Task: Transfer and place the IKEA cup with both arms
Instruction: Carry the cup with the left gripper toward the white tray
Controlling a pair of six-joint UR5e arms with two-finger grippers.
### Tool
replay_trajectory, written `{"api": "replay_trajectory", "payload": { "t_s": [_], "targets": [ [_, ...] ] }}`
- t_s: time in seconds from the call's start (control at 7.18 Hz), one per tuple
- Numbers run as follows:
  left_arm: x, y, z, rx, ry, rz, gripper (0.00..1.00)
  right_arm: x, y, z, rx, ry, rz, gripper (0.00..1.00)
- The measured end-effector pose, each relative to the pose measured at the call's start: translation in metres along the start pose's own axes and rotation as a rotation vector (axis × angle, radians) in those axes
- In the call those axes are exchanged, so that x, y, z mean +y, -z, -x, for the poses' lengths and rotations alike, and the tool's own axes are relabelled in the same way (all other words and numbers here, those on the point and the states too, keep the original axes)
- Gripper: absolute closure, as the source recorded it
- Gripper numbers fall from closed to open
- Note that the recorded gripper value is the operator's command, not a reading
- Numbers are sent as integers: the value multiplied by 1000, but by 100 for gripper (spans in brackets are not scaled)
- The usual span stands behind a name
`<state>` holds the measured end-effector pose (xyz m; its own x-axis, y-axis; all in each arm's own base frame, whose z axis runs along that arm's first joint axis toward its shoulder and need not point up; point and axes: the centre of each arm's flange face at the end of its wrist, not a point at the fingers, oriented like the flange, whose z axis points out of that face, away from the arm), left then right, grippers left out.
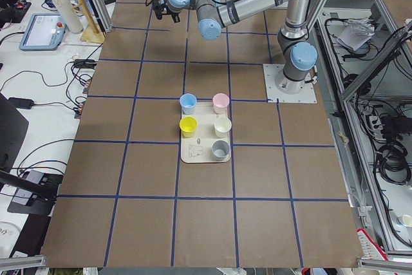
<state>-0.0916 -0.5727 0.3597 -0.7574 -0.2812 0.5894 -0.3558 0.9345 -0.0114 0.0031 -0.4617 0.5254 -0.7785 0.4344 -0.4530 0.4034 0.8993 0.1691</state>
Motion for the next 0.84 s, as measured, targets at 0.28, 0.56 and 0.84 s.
{"api": "replay_trajectory", "payload": {
  "t_s": [0.28,0.56,0.84],
  "targets": [
    [-15,54,62,-315,-136,-17,100,24,-12,17,270,50,-22,0],
    [-37,145,142,-469,-250,47,100,39,-30,38,429,128,-58,0],
    [-53,230,246,-485,-361,119,100,46,-61,48,476,181,-106,0]
  ]
}}
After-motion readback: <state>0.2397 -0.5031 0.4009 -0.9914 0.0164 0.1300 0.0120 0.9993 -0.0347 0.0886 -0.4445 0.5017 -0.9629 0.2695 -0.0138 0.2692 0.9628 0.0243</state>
